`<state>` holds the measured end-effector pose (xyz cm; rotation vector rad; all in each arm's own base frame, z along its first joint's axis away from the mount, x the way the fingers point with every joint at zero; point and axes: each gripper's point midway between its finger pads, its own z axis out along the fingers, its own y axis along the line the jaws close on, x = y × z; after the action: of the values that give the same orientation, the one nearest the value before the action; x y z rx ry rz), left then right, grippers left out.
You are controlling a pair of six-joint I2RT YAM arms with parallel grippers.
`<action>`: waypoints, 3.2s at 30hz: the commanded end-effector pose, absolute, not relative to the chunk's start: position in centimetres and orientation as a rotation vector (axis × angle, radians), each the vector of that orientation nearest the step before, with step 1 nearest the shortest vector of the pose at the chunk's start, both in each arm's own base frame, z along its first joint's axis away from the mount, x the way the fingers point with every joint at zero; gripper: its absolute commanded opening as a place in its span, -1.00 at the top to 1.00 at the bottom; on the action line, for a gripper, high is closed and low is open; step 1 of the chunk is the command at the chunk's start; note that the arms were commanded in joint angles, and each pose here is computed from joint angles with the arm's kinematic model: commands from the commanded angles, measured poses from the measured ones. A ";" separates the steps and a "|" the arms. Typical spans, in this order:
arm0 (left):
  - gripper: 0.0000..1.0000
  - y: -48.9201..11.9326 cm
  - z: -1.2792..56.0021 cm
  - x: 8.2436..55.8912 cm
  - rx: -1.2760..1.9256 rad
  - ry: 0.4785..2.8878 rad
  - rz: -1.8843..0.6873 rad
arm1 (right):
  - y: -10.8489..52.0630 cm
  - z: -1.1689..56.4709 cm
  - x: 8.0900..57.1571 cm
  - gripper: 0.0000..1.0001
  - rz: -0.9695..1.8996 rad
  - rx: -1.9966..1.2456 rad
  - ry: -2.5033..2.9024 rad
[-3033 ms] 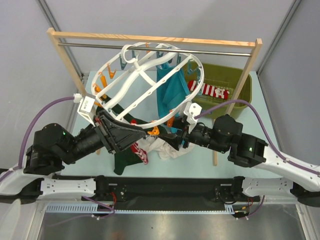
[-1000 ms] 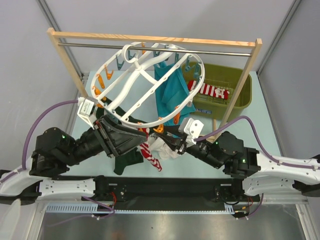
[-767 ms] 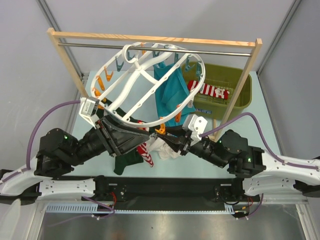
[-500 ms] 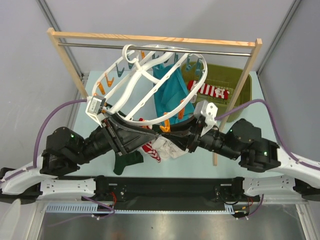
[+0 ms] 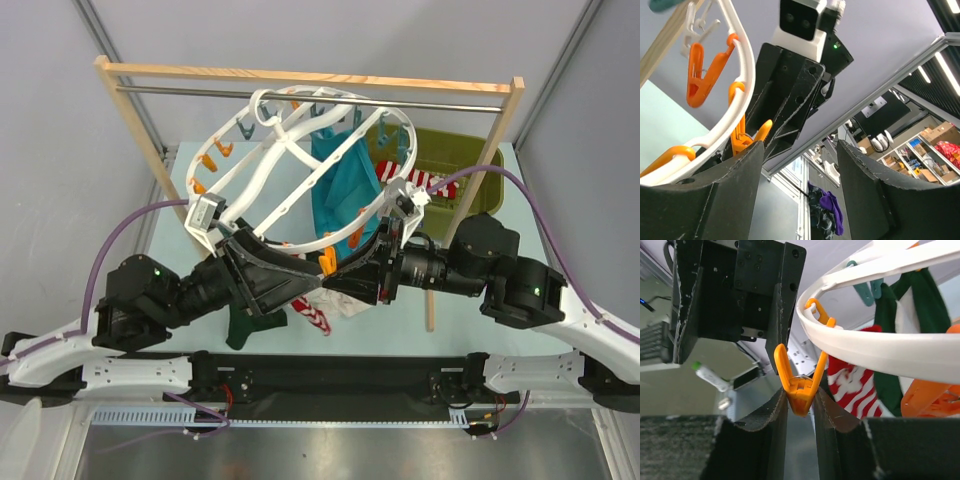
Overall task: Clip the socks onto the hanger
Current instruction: Open the clamp at the hanger.
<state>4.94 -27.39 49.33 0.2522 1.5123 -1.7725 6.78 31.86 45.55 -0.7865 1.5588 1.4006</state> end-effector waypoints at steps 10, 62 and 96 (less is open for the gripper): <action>-0.29 -26.6 48.9 5.1 0.231 1.496 -1.769 | 30.8 49.5 4.9 1.00 1.773 -0.563 1.753; -0.43 -29.9 52.7 8.6 -0.124 1.325 -1.910 | 29.2 48.7 4.3 1.00 2.060 -0.406 1.977; -0.45 -29.0 52.3 8.5 -0.251 1.313 -1.731 | 29.4 49.8 4.9 1.00 2.113 -0.415 1.921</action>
<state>8.27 -30.18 49.36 -0.1939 1.3815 -1.6963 5.60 29.47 49.06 -0.3709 1.9377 2.0550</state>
